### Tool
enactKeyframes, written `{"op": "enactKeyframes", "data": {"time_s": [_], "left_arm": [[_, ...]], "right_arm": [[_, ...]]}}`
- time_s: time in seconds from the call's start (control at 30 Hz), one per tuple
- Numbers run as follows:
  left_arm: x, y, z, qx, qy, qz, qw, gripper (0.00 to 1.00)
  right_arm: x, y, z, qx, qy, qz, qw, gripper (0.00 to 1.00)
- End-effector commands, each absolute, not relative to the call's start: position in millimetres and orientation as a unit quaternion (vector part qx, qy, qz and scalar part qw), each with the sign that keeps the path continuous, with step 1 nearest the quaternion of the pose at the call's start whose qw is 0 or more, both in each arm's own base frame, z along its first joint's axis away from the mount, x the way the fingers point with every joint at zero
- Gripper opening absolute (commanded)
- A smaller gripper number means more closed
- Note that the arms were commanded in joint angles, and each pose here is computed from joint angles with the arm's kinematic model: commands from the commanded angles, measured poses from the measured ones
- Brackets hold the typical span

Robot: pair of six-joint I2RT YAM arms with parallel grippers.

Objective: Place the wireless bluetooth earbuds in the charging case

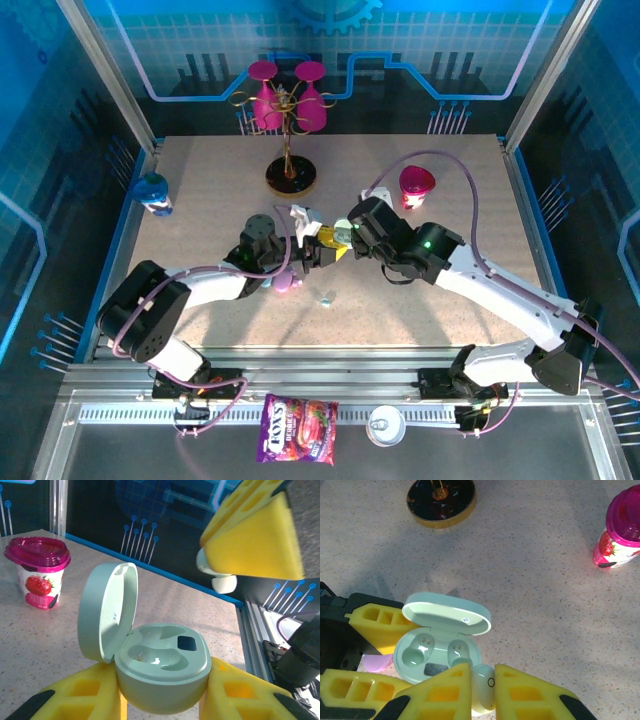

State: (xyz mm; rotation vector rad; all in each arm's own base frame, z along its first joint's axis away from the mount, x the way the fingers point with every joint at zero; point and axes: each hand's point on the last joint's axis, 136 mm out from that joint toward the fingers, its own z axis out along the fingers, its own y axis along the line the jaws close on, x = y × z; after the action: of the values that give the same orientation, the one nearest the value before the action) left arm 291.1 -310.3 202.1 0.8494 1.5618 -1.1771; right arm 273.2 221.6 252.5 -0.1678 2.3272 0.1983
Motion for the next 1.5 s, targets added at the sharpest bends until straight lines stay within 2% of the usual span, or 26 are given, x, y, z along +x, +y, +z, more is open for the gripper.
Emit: {"op": "enactKeyframes", "data": {"time_s": [0.0, 0.33, 0.67, 0.9, 1.47], "left_arm": [[280, -315, 226, 0.361, 0.617, -0.508, 0.480, 0.28], [284, -314, 226, 0.358, 0.607, -0.504, 0.500, 0.28], [293, -315, 217, 0.351, 0.615, -0.492, 0.506, 0.28], [296, -315, 214, 0.352, 0.618, -0.485, 0.508, 0.28], [296, -314, 215, 0.349, 0.611, -0.489, 0.515, 0.27]], "right_arm": [[273, 229, 253, -0.078, 0.912, 0.089, 0.392, 0.13], [275, 232, 256, -0.052, 0.914, 0.095, 0.391, 0.11], [280, 209, 261, 0.064, 0.915, -0.027, 0.397, 0.06], [282, 227, 258, 0.066, 0.922, -0.062, 0.377, 0.05], [279, 259, 254, 0.046, 0.928, -0.012, 0.368, 0.05]]}}
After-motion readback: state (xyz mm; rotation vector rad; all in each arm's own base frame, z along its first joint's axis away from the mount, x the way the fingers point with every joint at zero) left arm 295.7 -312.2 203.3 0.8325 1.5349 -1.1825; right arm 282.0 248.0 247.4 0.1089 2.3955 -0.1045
